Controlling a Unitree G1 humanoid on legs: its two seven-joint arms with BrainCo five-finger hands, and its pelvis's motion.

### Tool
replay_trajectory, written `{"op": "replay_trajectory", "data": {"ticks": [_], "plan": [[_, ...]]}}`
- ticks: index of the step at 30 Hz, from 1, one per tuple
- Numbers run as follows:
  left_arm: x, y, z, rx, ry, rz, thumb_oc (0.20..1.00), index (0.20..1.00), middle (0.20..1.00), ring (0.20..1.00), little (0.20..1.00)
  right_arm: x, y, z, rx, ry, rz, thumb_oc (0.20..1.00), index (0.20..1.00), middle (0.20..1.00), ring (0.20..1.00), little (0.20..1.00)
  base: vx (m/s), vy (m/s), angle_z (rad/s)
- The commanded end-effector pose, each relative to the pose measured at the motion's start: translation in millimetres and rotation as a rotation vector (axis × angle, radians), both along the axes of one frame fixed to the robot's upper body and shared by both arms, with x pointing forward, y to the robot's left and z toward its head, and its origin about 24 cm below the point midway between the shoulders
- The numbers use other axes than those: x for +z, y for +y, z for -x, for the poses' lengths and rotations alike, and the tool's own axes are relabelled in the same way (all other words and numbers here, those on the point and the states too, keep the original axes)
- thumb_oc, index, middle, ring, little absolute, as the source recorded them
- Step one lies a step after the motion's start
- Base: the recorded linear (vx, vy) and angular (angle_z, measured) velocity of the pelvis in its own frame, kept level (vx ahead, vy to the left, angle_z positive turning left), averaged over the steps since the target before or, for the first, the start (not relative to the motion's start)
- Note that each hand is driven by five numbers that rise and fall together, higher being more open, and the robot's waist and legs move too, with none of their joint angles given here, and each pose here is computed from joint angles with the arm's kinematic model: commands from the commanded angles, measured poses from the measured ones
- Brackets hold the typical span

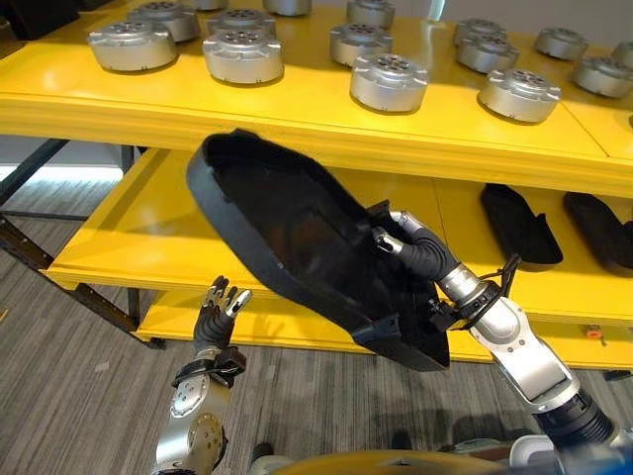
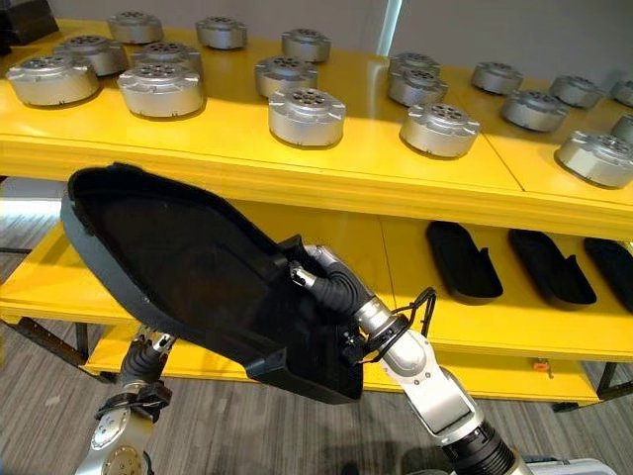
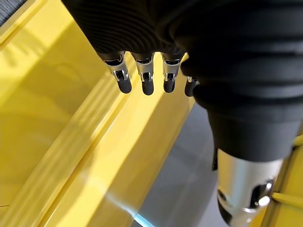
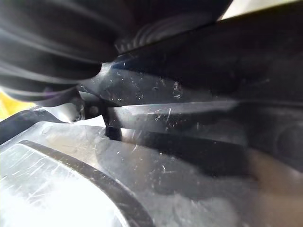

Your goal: Move parts from the plastic box to the shelf.

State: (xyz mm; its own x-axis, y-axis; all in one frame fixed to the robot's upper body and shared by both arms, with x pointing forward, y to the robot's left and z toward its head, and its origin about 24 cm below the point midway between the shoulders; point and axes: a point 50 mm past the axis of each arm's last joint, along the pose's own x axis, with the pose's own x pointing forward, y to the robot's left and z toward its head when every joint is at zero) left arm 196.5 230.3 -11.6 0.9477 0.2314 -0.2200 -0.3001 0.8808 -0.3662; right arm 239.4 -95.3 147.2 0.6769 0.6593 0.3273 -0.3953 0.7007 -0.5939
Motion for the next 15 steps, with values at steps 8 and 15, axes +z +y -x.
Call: {"op": "replay_trajectory", "data": {"ticks": [8, 15], "plan": [[23, 5, -15, -0.028, -0.148, -0.066, 1.000, 1.000, 1.000, 1.000, 1.000, 17, 3, -21, -0.013, -0.231, 0.281, 0.200, 0.200, 0.200, 0.200, 0.200, 0.01, -0.021, 0.13], [21, 4, -15, -0.048, -0.140, -0.060, 1.000, 1.000, 1.000, 1.000, 1.000, -4, -30, -64, -0.290, -0.163, 0.377, 0.200, 0.200, 0.200, 0.200, 0.200, 0.01, -0.012, 0.06]]}}
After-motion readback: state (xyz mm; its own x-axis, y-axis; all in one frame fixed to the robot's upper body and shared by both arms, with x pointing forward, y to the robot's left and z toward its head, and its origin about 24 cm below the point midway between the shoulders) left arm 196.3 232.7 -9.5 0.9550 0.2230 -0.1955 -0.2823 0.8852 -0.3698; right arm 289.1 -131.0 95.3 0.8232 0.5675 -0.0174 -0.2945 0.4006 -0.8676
